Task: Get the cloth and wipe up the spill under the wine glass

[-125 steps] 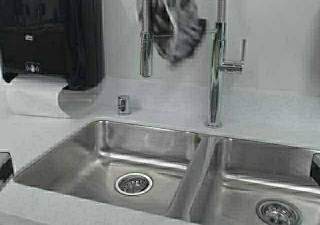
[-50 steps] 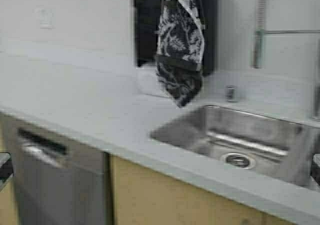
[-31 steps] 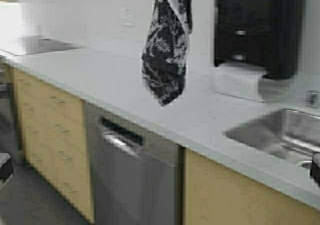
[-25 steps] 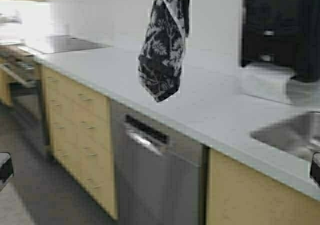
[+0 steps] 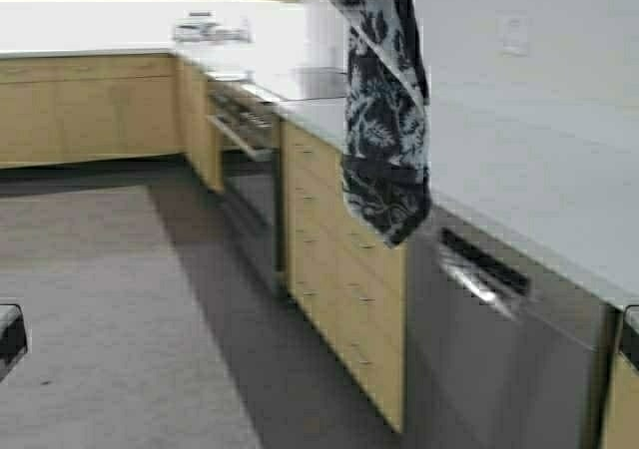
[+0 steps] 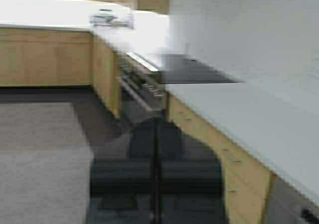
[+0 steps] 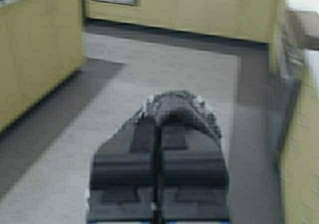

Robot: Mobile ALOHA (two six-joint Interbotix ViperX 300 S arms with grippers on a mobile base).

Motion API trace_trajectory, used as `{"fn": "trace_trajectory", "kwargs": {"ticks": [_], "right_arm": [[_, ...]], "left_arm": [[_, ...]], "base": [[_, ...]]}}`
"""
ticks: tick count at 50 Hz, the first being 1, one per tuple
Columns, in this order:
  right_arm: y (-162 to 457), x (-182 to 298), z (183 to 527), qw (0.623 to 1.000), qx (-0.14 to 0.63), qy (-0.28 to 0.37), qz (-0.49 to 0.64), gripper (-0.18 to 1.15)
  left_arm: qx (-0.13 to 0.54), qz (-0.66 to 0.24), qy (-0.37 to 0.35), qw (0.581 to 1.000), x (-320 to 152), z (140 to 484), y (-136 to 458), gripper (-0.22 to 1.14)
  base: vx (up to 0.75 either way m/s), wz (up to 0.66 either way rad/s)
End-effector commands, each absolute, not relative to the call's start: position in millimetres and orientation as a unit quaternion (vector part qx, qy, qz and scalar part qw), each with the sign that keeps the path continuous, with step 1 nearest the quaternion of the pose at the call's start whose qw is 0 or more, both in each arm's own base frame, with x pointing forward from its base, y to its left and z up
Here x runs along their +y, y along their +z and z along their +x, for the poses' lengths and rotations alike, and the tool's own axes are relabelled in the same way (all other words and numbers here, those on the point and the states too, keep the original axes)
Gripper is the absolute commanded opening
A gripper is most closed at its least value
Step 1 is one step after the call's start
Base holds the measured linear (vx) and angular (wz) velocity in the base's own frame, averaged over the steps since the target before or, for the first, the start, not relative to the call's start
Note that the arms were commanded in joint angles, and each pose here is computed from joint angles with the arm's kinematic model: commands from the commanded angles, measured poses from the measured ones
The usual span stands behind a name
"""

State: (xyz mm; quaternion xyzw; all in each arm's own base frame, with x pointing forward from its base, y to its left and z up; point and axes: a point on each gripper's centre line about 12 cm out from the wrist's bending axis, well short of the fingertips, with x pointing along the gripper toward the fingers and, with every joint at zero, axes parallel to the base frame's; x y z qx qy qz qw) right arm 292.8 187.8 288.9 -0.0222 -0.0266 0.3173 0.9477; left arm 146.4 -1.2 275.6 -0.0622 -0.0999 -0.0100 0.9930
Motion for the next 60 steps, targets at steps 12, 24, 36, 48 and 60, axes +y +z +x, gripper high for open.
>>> {"fn": "trace_trajectory", "kwargs": {"ticks": [12, 24, 36, 48, 60], "right_arm": [[302, 185, 289, 0.946, -0.057, 0.317, -0.011, 0.05], [299, 184, 288, 0.946, -0.056, 0.318, -0.012, 0.05], [297, 183, 285, 0.946, -0.054, 0.319, -0.010, 0.05], [300, 183, 284, 0.945, -0.069, 0.321, -0.002, 0.05], [299, 184, 283, 0.944, -0.072, 0.323, -0.001, 0.05]], "left_arm": [[-0.101, -0.060, -0.010, 0.993, -1, 148, 277, 0.02], [-0.097, -0.060, -0.009, 0.993, -1, 149, 275, 0.02], [-0.095, -0.052, -0.009, 0.994, -1, 149, 274, 0.02], [-0.095, -0.051, -0.008, 0.994, -1, 149, 273, 0.02], [-0.092, -0.051, -0.008, 0.994, -1, 150, 273, 0.02]], "base": [[-0.02, 0.44], [-0.01, 0.49], [-0.01, 0.57], [-0.01, 0.49], [-0.01, 0.44]]}}
